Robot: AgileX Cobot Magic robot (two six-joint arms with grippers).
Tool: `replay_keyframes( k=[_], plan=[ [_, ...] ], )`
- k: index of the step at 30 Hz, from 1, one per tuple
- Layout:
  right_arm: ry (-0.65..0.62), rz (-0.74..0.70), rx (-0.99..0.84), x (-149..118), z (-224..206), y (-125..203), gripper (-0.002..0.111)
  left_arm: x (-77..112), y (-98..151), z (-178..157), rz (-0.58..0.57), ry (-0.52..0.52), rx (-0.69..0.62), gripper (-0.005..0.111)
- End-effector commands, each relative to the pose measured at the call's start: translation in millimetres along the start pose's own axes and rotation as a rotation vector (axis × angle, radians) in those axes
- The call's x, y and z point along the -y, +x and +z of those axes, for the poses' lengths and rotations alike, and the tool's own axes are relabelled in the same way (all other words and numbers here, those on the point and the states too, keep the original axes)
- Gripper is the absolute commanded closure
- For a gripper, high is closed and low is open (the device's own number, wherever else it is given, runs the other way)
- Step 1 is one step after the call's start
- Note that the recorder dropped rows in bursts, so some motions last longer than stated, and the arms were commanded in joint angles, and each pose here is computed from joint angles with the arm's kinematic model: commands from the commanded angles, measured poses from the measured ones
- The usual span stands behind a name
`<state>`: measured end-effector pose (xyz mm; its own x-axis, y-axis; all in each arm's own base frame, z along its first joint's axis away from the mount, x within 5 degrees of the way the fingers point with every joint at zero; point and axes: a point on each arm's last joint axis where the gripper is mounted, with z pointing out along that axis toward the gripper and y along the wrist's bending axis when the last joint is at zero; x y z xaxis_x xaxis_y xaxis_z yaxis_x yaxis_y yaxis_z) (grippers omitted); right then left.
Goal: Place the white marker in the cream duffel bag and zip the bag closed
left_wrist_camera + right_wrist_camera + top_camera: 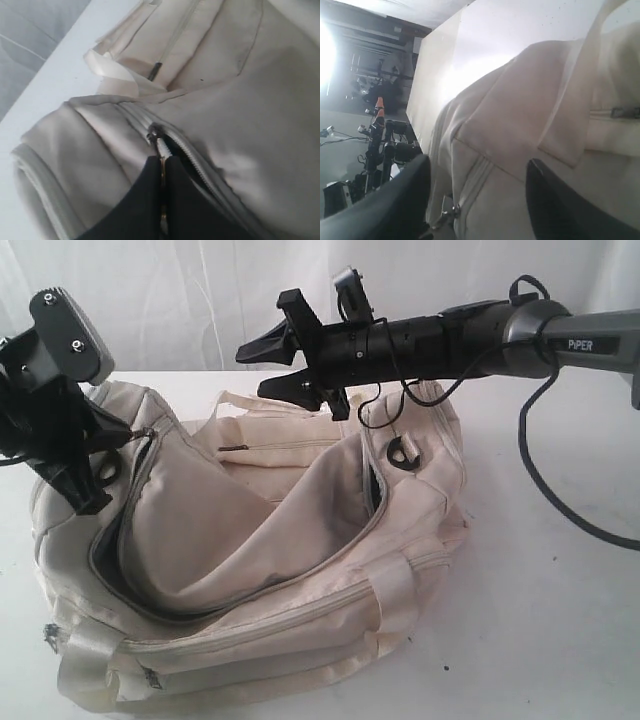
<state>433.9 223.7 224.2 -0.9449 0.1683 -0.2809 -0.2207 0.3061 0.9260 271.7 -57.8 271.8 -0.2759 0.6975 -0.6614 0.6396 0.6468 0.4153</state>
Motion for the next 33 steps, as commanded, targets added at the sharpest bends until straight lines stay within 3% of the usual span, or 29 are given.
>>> replay_keyframes(
  k=[1,6,14,18,26,29,33],
  plan=[
    [-0.038,-0.112,-0.018,-21.1,8.5,1.2,0.044,8.3,-0.3,-4.4,-0.030,0.097,-0.010,0.107],
    [-0.030,-0.253,-0.014,-29.8,21.8,7.9,0.043,9.2,-0.1,-4.5,-0.035,0.107,-0.013,0.107],
    [0.021,-0.309,-0.054,-26.6,26.0,13.7,0.043,8.8,-0.3,-4.4,-0.047,0.102,-0.011,0.107],
    [0.041,-0.271,-0.082,-24.8,26.3,16.4,0.043,8.1,-1.0,-4.4,-0.060,0.095,-0.003,0.107],
    [0.282,-0.204,-0.177,-2.9,21.7,22.7,0.047,6.8,-1.5,-4.3,-0.064,0.081,0.002,0.107],
    [0.315,-0.196,-0.091,-1.8,21.8,14.3,0.045,6.9,-1.6,-4.3,-0.066,0.082,0.003,0.107],
    [0.292,-0.208,-0.105,-3.8,31.7,13.3,0.044,6.9,-1.6,-4.3,-0.066,0.082,0.003,0.107]
  ],
)
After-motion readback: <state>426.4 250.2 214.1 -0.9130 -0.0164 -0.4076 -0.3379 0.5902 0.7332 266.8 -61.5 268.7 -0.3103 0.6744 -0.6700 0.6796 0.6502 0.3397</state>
